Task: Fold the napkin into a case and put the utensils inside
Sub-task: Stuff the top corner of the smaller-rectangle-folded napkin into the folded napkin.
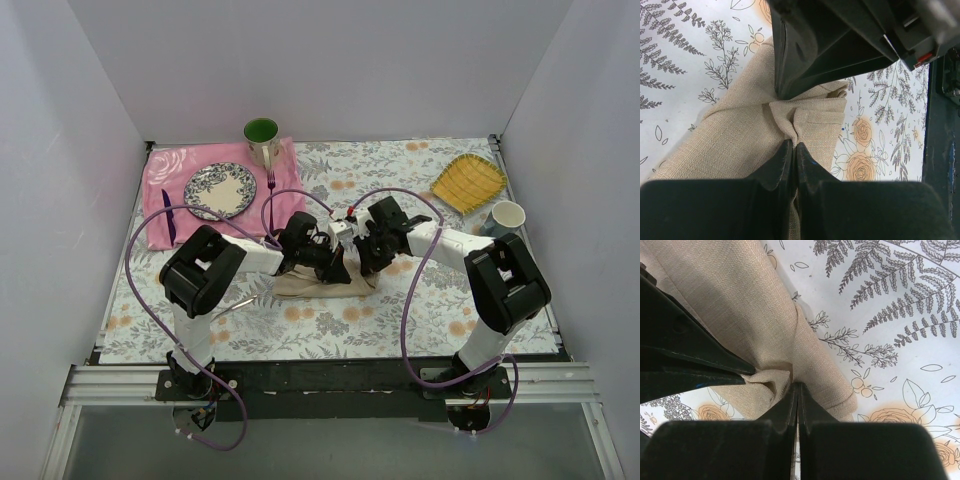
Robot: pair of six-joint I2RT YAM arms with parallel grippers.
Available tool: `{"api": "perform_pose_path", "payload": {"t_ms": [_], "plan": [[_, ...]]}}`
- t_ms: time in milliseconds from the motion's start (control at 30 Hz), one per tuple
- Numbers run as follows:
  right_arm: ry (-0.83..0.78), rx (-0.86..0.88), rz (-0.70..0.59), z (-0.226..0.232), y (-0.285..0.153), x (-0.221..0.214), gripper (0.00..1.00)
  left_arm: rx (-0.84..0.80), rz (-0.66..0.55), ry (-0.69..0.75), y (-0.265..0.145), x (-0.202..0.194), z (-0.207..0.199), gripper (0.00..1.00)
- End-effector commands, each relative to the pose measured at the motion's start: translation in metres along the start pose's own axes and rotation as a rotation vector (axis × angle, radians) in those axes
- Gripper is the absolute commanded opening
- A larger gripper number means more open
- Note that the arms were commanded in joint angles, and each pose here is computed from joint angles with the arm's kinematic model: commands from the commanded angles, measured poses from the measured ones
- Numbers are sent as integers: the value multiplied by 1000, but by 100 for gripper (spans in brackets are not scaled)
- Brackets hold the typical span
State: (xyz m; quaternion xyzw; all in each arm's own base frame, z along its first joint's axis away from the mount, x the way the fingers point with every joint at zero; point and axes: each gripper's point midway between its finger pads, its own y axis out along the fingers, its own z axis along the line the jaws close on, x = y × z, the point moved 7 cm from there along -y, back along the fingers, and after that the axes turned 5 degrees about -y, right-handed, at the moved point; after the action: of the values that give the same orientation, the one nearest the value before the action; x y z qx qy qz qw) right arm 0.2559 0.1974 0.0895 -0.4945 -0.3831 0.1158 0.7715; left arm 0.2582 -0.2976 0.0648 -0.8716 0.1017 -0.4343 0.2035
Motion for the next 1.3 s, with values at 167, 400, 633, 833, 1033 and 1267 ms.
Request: {"api": "perform_pose_path", "payload": {"t_ms": [167,400,633,833,1033,1267], "plan": [[-50,23,-83,7,-22,28,1,-5,-17,-13,-7,12,-7,0],[-45,26,-49,5,-12,17,22,-6,-18,-26,-7,11,-5,0],[-44,14,-2,4,1,6,34,-2,-16,-34,-8,10,-3,0],[-87,-43,25,2,10,1,29,3,-16,-37,-8,10,-1,0],[-127,-98,56,5,15,-8,32,0,-20,-68,-8,11,1,0],[-117,-102,-28,10,3,-2,34,-3,-22,-80,-8,8,2,0]]}}
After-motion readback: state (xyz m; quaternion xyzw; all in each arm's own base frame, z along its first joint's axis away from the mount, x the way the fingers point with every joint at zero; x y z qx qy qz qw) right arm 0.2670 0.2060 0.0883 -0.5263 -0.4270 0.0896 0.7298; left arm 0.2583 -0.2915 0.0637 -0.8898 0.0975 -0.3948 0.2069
